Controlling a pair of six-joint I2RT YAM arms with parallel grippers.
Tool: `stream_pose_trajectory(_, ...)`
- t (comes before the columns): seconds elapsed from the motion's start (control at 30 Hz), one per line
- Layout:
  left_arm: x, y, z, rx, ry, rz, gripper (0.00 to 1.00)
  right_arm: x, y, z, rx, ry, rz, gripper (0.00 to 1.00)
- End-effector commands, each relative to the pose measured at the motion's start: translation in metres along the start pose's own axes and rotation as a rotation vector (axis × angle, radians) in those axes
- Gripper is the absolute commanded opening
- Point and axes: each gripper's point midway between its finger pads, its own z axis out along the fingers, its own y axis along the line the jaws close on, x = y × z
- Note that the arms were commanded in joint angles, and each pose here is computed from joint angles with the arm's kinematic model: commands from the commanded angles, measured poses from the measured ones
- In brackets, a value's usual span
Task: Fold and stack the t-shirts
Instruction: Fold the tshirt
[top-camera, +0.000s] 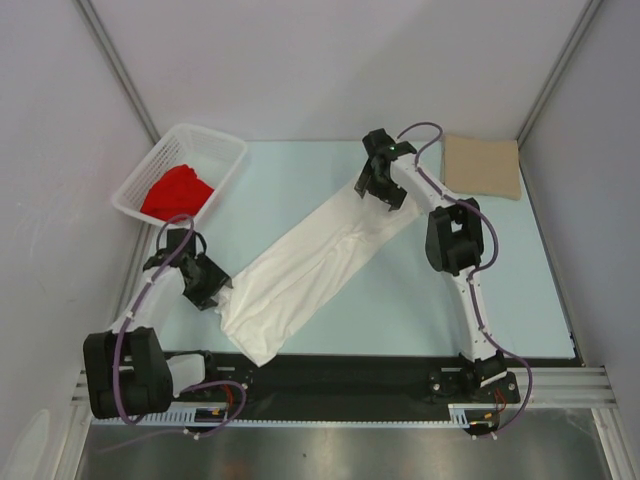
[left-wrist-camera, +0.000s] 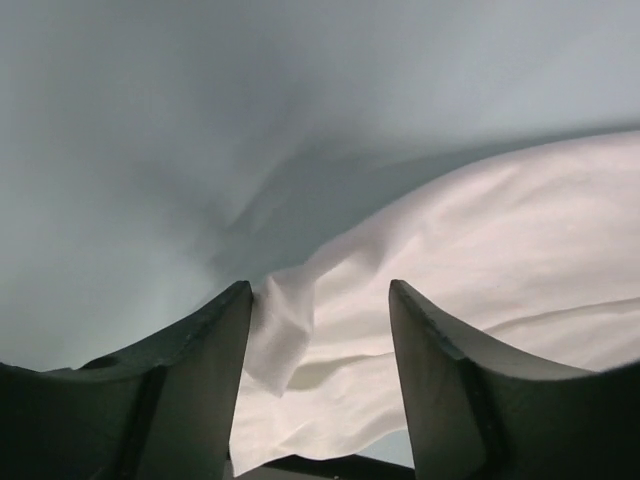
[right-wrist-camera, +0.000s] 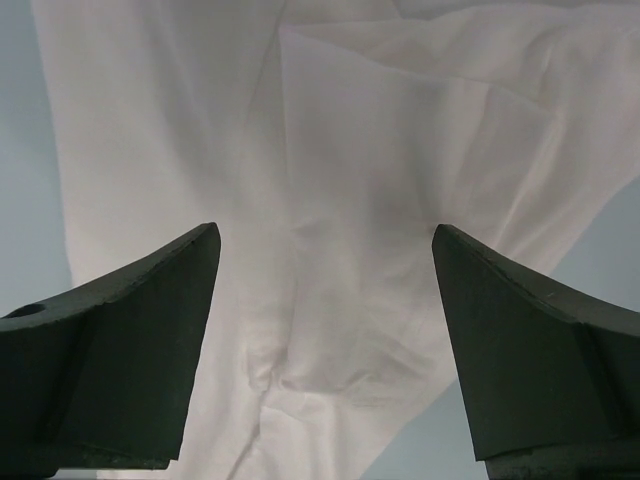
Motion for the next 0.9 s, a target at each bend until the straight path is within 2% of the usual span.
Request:
stream_pose_trajectory(0.0, -0.020, -0.011, -0.023, 0.033, -0.103, 0.018, 0.64, 0.006, -0.002, 0.004, 0.082, -0.050, 0.010, 0.91)
stream_pose_trajectory(0.07, -0.024, -0.009, -0.028, 0.025, -0.133, 0.036, 0.70, 0.014, -0.009, 0.005, 0.127, -0.058, -0.002, 0.91)
stream_pose_trajectory(0.13, -0.028, -0.010, -0.035, 0.022, -0.156, 0.051, 0.71, 0.020, -0.007, 0.008, 0.124, -0.072, -0.023, 0.88)
stream_pose_trajectory(0.2, -0.030, -0.011, -0.041, 0.023, -0.169, 0.072, 0.72, 0.028, -0.007, 0.017, 0.108, -0.054, -0.020, 0.77)
stream_pose_trajectory(0.23, -0.031, -0.013, -0.045, 0.035, -0.183, 0.076, 0.72, 0.031, -0.008, 0.023, 0.113, -0.041, -0.022, 0.77)
stream_pose_trajectory(0.47, -0.036, -0.029, -0.077, 0.113, -0.273, 0.108, 0.73, 0.046, -0.019, 0.075, 0.131, 0.051, -0.165, 0.81)
stream_pose_trajectory(0.67, -0.039, -0.045, -0.088, 0.165, -0.297, 0.138, 0.73, 0.022, -0.013, 0.094, 0.082, 0.046, -0.235, 0.84)
stream_pose_trajectory(0.7, -0.043, -0.048, -0.088, 0.171, -0.304, 0.138, 0.73, 0.026, -0.017, 0.108, 0.090, 0.062, -0.276, 0.84)
stream_pose_trajectory(0.87, -0.033, -0.093, -0.089, 0.295, -0.315, 0.306, 0.74, 0.004, -0.008, 0.115, 0.047, -0.008, -0.380, 0.88)
